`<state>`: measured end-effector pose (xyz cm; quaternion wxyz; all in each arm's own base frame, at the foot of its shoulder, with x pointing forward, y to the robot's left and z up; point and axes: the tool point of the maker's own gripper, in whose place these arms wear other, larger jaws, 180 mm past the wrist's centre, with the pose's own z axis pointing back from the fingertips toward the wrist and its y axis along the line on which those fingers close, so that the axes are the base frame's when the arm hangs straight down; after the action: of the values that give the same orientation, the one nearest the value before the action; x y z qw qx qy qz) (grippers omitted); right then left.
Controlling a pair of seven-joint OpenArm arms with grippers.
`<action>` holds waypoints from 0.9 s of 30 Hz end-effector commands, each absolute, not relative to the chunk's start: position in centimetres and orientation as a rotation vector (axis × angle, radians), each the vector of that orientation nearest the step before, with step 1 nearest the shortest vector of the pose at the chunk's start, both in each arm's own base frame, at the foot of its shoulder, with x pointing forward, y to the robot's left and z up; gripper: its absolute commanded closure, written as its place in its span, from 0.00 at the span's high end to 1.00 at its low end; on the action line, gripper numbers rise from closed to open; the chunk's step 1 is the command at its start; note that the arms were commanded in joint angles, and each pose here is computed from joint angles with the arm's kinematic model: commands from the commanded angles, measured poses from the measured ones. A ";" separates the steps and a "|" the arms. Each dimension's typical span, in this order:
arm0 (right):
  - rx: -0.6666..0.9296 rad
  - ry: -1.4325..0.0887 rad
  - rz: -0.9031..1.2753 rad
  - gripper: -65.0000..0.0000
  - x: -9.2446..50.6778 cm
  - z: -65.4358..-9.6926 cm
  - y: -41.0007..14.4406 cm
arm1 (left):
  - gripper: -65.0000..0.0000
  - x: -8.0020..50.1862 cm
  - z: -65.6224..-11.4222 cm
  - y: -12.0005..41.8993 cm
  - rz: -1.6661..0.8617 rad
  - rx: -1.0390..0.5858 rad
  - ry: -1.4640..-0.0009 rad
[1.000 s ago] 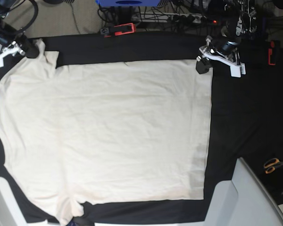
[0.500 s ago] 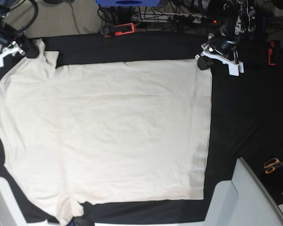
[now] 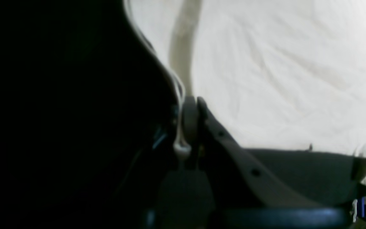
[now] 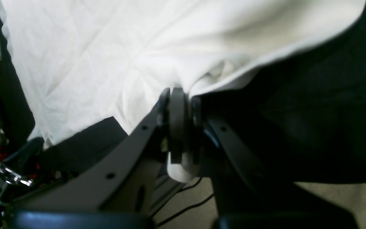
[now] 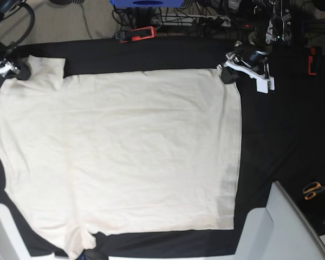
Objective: Fold the T-shirt properly
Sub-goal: 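Lift the side edge with both grippers and fold it over the body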
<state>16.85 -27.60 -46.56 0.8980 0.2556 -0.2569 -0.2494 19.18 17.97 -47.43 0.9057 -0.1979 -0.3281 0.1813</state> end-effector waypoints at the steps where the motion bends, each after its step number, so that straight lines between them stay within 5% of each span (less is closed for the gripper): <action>1: 0.514 -0.569 -0.501 0.06 17.5 -45.7 -28.5 | 0.00 19.9 -46.6 18.3 0.365 -0.411 -0.712; 27: 0.450 -0.611 -0.344 0.01 27.3 -42.6 -31.1 | 0.00 27.1 -44.2 18.7 0.371 -0.415 -0.750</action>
<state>26.28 -29.82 -44.01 0.9189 0.2285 -0.2716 -0.1720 26.21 18.24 -45.20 0.8999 -0.1993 -0.3429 0.1812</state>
